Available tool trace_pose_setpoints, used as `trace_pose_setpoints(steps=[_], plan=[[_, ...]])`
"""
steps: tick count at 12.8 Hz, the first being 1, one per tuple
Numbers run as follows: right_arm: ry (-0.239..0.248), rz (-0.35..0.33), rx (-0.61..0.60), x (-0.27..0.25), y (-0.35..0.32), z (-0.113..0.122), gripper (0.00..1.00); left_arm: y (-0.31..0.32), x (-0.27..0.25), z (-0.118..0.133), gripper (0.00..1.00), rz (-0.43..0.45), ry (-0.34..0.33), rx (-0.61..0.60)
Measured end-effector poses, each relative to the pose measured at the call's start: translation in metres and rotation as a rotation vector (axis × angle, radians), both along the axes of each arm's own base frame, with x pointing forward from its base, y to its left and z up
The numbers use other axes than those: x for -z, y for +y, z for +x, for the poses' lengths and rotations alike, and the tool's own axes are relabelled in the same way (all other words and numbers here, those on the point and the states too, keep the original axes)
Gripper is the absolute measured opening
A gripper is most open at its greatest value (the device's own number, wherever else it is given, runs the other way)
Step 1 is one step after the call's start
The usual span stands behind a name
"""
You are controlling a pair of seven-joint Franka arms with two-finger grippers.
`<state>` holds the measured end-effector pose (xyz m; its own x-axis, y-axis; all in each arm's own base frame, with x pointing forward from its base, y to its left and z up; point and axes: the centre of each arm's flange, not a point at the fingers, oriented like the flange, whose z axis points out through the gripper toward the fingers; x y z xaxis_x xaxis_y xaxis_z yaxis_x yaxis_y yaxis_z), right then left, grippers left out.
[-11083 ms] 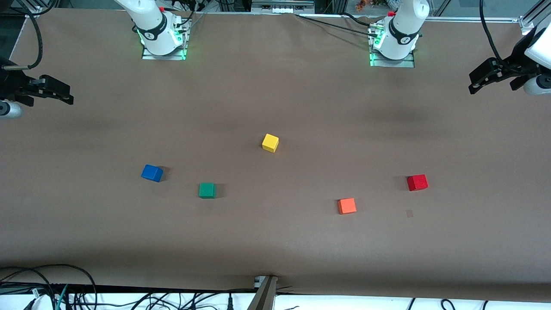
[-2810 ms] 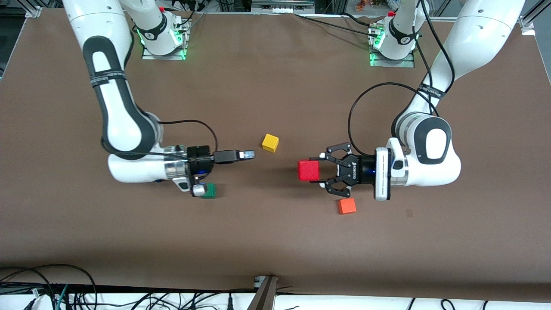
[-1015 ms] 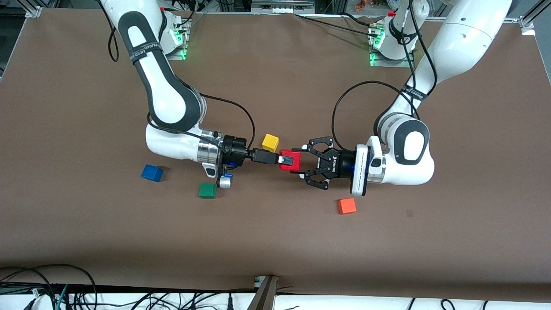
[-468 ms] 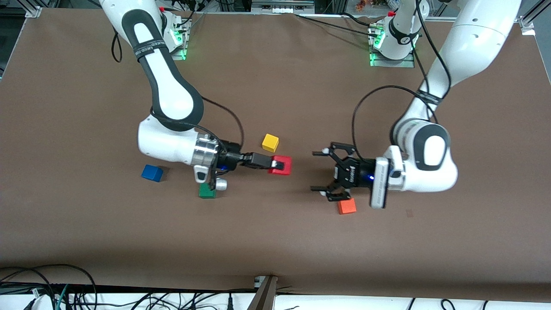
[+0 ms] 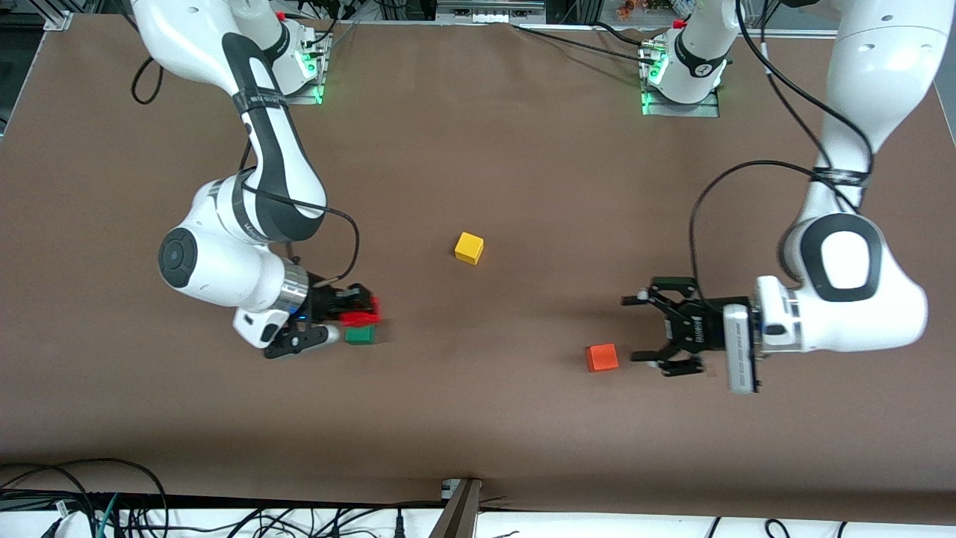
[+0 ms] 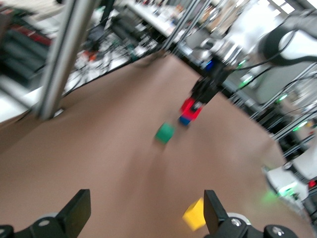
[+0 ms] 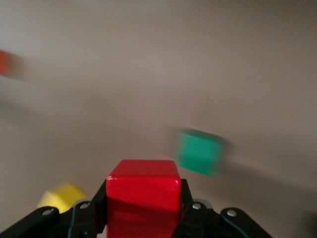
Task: Pass red block to right arm, stack on blue
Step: 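Carry the red cube with the right gripper onto the blue cube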
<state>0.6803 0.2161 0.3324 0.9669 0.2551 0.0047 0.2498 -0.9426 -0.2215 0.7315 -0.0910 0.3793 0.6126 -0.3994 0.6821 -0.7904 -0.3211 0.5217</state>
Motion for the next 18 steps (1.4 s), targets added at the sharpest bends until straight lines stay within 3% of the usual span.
trace_pose_setpoints(steps=[3, 6, 8, 10, 15, 18], plan=[[0.089, -0.214, -0.024, 0.011, -0.061, -0.004, 0.56, 0.094, 0.000, 0.002, 1.00, 0.243, -0.009, -0.040], [0.120, -0.287, 0.020, 0.031, -0.107, -0.011, 0.56, 0.159, -0.055, -0.007, 1.00, 0.543, -0.020, -0.107], [0.067, -0.286, 0.057, 0.044, -0.128, -0.019, 0.56, 0.184, -0.113, -0.024, 1.00, 0.753, -0.045, -0.153], [0.010, -0.279, 0.096, 0.058, -0.144, -0.035, 0.56, 0.202, -0.162, -0.049, 1.00, 0.910, -0.029, -0.185], [-0.020, -0.267, 0.180, 0.057, -0.149, -0.047, 0.56, 0.156, -0.214, -0.093, 1.00, 1.175, 0.171, -0.276], [-0.057, -0.272, 0.194, 0.065, -0.153, -0.049, 0.56, 0.147, -0.241, -0.107, 1.00, 1.170, 0.240, -0.424]])
